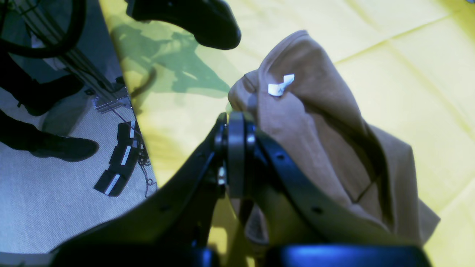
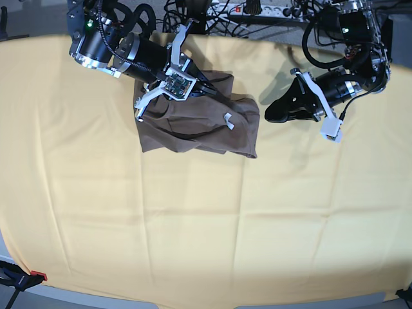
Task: Fold the T-shirt properly
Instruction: 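Grasp the strip's other end with the right gripper and fold it over the stack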
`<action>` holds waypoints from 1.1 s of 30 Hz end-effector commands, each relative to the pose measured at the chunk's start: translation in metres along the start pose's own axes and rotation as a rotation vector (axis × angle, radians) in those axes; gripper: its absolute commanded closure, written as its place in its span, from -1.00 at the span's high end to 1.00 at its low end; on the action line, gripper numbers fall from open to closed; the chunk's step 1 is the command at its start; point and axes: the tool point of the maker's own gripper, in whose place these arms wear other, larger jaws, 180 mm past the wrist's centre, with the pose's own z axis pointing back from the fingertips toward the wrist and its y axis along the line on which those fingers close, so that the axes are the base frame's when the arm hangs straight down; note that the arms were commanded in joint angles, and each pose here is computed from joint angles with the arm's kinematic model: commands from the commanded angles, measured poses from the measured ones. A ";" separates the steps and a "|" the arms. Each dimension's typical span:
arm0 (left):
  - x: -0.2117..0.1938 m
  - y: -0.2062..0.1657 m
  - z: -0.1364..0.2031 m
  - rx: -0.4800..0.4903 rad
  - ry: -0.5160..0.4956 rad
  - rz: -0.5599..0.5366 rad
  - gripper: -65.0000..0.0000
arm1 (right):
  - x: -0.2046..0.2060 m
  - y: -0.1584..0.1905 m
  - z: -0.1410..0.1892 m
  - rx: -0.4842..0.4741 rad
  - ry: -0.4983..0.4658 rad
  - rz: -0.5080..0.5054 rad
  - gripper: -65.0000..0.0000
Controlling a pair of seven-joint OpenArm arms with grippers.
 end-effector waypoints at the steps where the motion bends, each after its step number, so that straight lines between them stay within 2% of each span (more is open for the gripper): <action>1: 0.014 -0.005 0.002 -0.018 -0.044 -0.030 -1.00 | 0.011 0.001 0.002 0.004 -0.044 0.006 -0.99; 5: 0.014 -0.005 0.002 -0.018 -0.044 -0.030 -1.00 | 0.000 -0.008 0.002 -0.046 0.014 0.042 -0.11; 7: 0.014 -0.005 0.002 -0.019 -0.045 -0.030 -1.00 | -0.008 -0.016 0.003 -0.087 0.060 0.073 0.12; 9: 0.014 -0.005 0.002 -0.018 -0.044 -0.030 -1.00 | -0.010 -0.017 0.004 -0.093 0.073 0.081 0.16; 12: 0.014 -0.005 0.002 -0.018 -0.044 -0.030 -1.00 | -0.010 -0.018 0.004 -0.096 0.071 0.083 0.11; 15: 0.014 -0.005 0.002 -0.018 -0.044 -0.030 -1.00 | -0.015 -0.024 0.005 -0.132 0.102 0.102 -0.34; 19: 0.014 -0.005 0.002 -0.019 -0.045 -0.030 -1.00 | -0.035 -0.034 -0.001 -0.159 0.160 0.046 -0.96; 21: 0.014 -0.005 0.002 -0.019 -0.046 -0.030 -1.00 | -0.033 -0.032 -0.002 -0.150 0.148 0.040 -1.00; 25: 0.015 -0.006 0.002 -0.024 -0.050 -0.028 -1.00 | -0.015 -0.022 -0.004 -0.100 0.044 0.022 -1.00; 28: 0.015 -0.006 0.002 -0.023 -0.049 -0.028 -1.00 | 0.006 -0.006 -0.004 -0.020 -0.054 -0.004 -1.00; 33: 0.015 -0.006 0.002 -0.024 -0.050 -0.028 -1.00 | 0.047 0.011 0.000 0.055 -0.227 -0.070 -1.00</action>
